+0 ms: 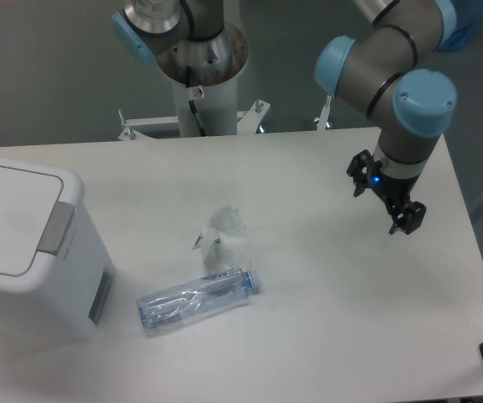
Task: Open the trash can
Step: 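Move the open gripper from its start pose toward the table center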
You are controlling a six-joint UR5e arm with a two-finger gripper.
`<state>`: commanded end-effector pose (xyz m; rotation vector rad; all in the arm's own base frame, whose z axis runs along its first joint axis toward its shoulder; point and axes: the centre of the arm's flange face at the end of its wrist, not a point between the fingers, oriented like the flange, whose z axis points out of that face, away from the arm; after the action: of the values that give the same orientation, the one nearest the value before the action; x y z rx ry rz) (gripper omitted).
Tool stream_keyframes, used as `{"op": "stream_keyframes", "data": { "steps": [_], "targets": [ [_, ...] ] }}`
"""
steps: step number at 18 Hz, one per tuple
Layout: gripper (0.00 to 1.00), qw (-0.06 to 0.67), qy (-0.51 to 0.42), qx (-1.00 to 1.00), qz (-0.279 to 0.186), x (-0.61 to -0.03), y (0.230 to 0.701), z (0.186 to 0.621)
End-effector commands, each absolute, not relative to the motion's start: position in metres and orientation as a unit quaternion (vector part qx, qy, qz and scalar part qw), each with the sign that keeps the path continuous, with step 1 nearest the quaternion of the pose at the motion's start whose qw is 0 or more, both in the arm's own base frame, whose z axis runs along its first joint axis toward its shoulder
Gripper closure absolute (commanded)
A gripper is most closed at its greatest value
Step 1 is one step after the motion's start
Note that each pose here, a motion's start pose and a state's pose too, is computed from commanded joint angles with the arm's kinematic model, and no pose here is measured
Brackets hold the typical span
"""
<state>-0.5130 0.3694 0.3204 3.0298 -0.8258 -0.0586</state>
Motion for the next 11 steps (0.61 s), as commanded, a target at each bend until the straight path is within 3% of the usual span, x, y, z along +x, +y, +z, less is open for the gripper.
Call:
{"op": "stream_keyframes", "data": {
  "steps": [8,11],
  "targets": [
    [0.00,-0.026,-0.257,0.966,-0.023,-0.514,0.365,0.333],
    [0.00,-0.027,-0.241,0.970,-0.007,-0.505,0.341,0.321]
  ]
}}
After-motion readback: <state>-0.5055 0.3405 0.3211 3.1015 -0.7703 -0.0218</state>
